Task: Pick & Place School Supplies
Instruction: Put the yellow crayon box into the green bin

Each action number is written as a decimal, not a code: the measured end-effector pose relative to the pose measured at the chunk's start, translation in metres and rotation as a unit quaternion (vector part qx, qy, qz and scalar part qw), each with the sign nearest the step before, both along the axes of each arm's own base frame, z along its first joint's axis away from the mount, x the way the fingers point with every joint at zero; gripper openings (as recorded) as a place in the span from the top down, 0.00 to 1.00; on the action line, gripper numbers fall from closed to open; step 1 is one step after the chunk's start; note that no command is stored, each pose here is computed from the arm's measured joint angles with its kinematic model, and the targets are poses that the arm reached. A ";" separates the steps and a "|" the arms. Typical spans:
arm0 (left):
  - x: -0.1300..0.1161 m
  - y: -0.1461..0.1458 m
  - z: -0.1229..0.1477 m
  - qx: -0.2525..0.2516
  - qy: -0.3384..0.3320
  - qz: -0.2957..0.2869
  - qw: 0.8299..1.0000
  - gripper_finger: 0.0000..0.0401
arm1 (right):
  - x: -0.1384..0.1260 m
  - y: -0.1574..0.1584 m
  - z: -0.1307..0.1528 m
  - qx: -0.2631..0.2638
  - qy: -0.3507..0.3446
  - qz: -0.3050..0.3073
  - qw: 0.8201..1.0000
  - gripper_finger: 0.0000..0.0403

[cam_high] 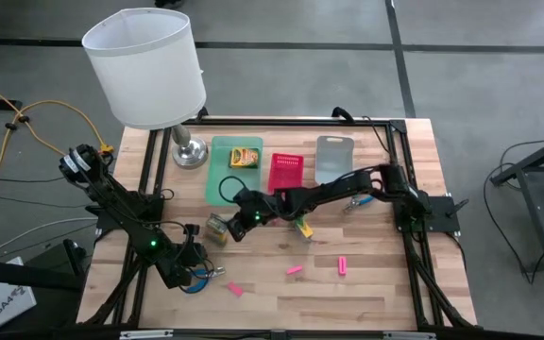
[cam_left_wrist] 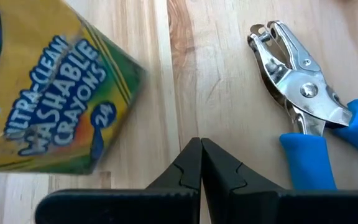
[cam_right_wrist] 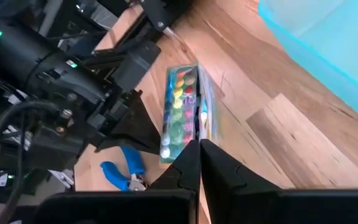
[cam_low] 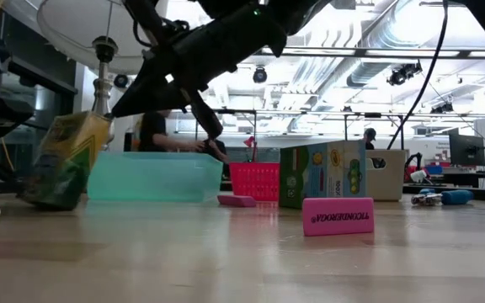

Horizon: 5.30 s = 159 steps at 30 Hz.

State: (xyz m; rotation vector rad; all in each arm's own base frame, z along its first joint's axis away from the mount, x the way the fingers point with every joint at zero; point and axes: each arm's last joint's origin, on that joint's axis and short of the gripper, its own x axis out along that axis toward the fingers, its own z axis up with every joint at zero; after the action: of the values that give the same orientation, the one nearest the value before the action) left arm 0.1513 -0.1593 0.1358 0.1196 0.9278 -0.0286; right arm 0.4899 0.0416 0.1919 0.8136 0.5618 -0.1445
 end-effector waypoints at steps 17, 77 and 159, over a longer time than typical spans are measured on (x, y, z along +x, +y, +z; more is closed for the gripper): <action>0.001 0.000 0.001 0.004 -0.019 0.010 1.000 1.00 | 0.000 0.004 0.001 -0.009 -0.005 0.033 0.999 0.99; -0.014 0.015 0.004 0.055 0.059 0.034 0.996 0.84 | -0.006 0.034 0.003 -0.042 -0.003 0.082 0.996 0.99; 0.036 0.088 0.063 -0.086 -0.004 -0.104 0.991 0.41 | -0.005 0.035 0.005 -0.037 -0.018 0.110 0.993 0.99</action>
State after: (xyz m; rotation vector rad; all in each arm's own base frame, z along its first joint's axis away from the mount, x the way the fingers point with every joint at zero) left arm 0.1873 -0.0709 0.1988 0.0567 0.8980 -0.3002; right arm 0.4852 0.0769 0.1968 0.6765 0.6037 0.0514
